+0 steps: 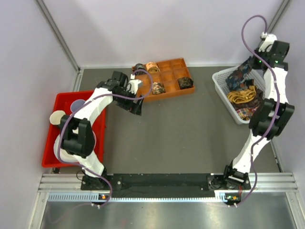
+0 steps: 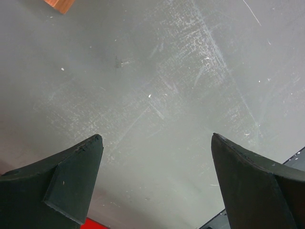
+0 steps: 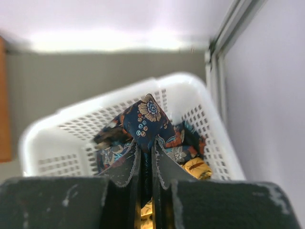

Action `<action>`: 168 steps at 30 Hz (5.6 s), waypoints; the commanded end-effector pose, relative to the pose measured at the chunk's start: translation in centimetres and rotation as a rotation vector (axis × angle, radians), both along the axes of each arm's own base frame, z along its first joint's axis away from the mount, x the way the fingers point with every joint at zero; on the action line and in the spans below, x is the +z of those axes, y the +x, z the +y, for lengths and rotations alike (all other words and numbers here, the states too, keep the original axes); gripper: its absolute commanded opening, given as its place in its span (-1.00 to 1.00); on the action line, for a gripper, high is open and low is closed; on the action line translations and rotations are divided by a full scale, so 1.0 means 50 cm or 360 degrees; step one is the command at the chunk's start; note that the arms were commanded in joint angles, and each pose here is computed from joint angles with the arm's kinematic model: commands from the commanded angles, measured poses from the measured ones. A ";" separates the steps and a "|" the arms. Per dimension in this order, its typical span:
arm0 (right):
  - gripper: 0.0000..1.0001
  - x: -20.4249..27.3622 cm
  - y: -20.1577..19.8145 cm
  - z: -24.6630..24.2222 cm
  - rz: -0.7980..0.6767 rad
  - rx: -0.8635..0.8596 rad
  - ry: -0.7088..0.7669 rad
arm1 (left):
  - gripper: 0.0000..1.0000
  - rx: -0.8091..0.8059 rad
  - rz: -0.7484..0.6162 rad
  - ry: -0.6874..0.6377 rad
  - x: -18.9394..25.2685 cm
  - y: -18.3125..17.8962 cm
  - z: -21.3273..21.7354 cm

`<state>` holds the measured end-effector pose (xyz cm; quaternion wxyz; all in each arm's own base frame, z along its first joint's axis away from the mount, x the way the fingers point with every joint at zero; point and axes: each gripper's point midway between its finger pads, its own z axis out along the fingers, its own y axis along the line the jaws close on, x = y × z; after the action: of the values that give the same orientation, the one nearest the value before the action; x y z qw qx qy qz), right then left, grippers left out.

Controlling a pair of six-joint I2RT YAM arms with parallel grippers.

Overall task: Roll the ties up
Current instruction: Pick up the tie from the bin, then place the tie at the center of the board, then flatten out the tie at the center of the board.

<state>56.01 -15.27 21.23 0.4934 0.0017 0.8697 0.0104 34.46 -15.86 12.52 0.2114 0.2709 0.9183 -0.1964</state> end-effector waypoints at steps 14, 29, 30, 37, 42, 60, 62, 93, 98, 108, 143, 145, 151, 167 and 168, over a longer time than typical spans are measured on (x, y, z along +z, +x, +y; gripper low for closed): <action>-1.00 0.580 -0.227 0.171 -0.0802 0.0282 0.0014 | 0.98 0.0119 -0.0253 -0.0050 0.144 0.012 0.012; -1.00 0.712 -0.479 0.499 -0.0978 0.1163 0.0419 | 0.98 0.0128 -0.0384 -0.0160 0.212 -0.007 0.018; -1.00 0.695 -0.492 0.536 -0.0927 0.1269 0.0462 | 0.98 0.0119 -0.0379 -0.0172 0.208 -0.014 0.017; -1.00 0.472 -0.582 0.681 -0.0411 0.1786 0.0518 | 0.98 -0.0009 -0.0626 -0.0216 0.246 -0.041 0.022; -1.00 0.315 -0.566 0.736 -0.0147 0.1840 0.0349 | 0.98 -0.0038 -0.0607 -0.0160 0.215 -0.067 0.038; -1.00 0.381 -0.598 0.436 -0.0363 0.0879 -0.0262 | 0.98 0.0109 -0.0538 -0.0158 0.175 -0.009 0.066; -1.00 0.409 -0.610 0.396 -0.0459 0.0667 -0.0335 | 0.98 0.0115 -0.0544 -0.0167 0.178 0.001 0.063; -0.07 -0.179 -0.785 0.946 0.0412 0.1866 -0.0435 | 0.98 0.0376 -0.0264 -0.0173 0.103 0.016 0.151; 0.82 -0.145 -0.775 0.860 0.0510 0.1916 -0.0270 | 0.98 0.0129 -0.0225 -0.0281 0.093 -0.007 0.115; 0.79 -0.098 -0.717 0.415 0.0678 0.1201 -0.0099 | 0.83 -0.0772 -0.0426 -0.0276 0.062 -0.046 -0.143; 0.61 -0.128 -0.749 0.208 0.1008 0.0850 0.0015 | -0.67 -0.2360 -0.0778 0.0124 -0.128 -0.240 -0.610; 0.61 -0.135 -0.747 0.214 0.1020 0.0917 0.0013 | -1.00 -0.2291 -0.0805 0.0124 -0.087 -0.231 -0.583; 0.58 -0.181 -0.736 0.249 0.1087 0.1147 -0.0096 | -1.00 -0.1977 -0.0936 0.0003 0.049 -0.214 -0.464; 0.29 -0.360 -0.628 0.297 0.1240 0.1436 -0.0468 | -1.00 -0.1637 -0.0934 0.0339 0.035 -0.257 -0.109; 0.27 -0.372 -0.628 0.292 0.1270 0.1417 -0.0473 | -1.00 -0.1616 -0.0955 0.0349 0.040 -0.260 -0.102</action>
<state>22.83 0.13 4.23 0.0614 -0.4149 0.8978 0.1341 22.47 -22.74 14.40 0.3030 0.7380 0.5923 -0.1123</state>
